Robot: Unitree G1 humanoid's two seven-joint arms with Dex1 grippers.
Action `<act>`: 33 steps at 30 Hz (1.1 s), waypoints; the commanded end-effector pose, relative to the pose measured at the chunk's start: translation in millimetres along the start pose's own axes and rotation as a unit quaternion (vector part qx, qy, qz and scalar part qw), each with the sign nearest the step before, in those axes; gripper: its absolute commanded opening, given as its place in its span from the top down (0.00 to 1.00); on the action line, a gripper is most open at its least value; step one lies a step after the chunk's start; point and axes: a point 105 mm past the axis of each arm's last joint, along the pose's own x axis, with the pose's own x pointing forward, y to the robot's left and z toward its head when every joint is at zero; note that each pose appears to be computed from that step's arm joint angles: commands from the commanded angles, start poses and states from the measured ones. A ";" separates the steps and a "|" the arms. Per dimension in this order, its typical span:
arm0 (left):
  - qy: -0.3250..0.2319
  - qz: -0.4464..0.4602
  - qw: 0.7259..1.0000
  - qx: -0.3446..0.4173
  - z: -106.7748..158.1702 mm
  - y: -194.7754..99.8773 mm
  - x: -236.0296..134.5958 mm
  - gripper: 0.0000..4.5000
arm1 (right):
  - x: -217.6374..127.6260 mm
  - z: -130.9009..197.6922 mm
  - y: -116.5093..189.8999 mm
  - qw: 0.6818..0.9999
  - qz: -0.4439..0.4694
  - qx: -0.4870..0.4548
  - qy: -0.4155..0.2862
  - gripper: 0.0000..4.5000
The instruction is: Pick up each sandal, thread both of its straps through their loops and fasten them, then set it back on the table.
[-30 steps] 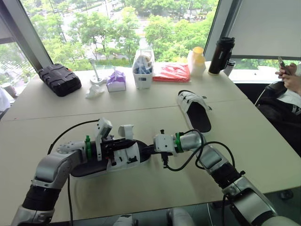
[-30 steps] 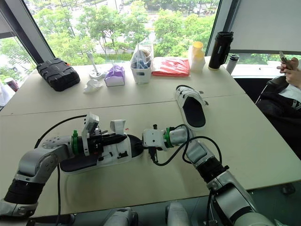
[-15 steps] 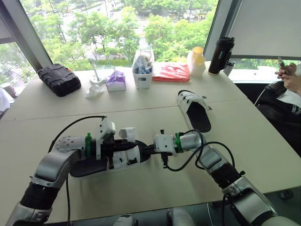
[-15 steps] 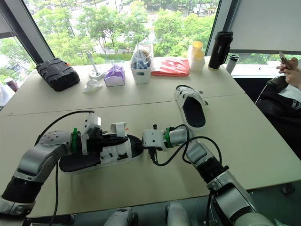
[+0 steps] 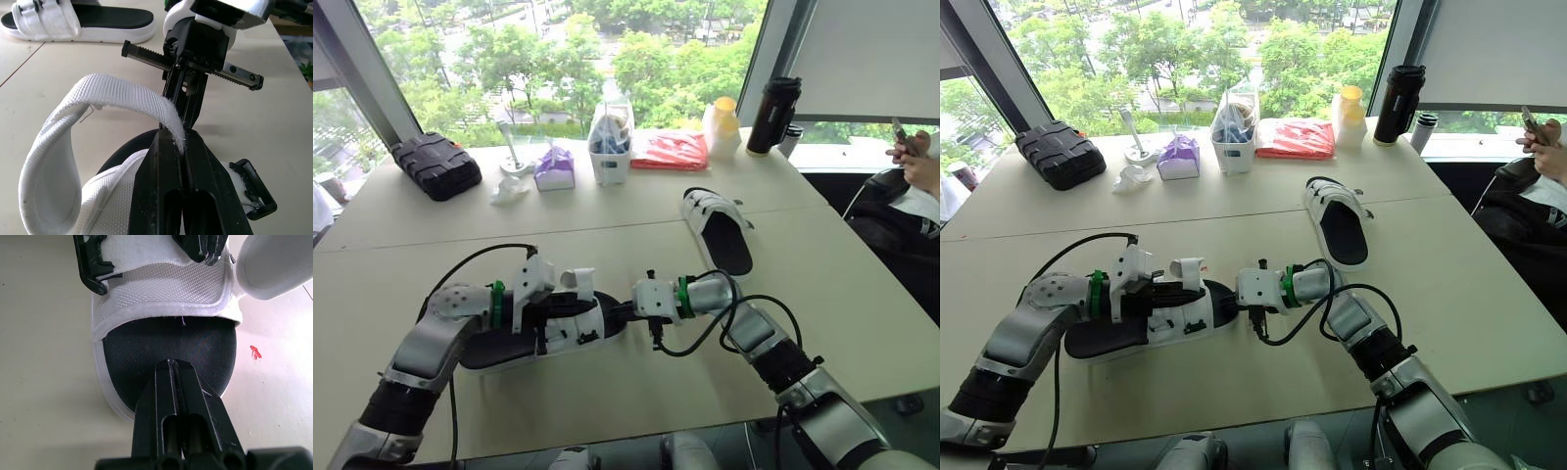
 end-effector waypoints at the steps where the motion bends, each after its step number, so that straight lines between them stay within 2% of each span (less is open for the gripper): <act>1: -0.019 -0.013 0.999 0.022 8.9 -6.4 1.0 0.99 | 4.9 -2.0 7.5 1.000 0.013 0.002 0.006 1.00; 10: -0.069 -0.001 0.996 0.059 19.3 -10.4 4.7 0.99 | 5.5 -1.2 8.8 1.000 0.013 0.003 0.004 1.00; 20: -0.084 -0.008 0.996 0.042 8.4 -17.0 -1.1 0.99 | 5.8 -0.8 8.8 1.000 0.014 0.001 0.005 1.00; 33: -0.134 0.033 0.984 0.111 1.1 -8.1 -3.3 0.99 | 5.7 -0.3 8.5 1.000 0.014 0.002 0.005 1.00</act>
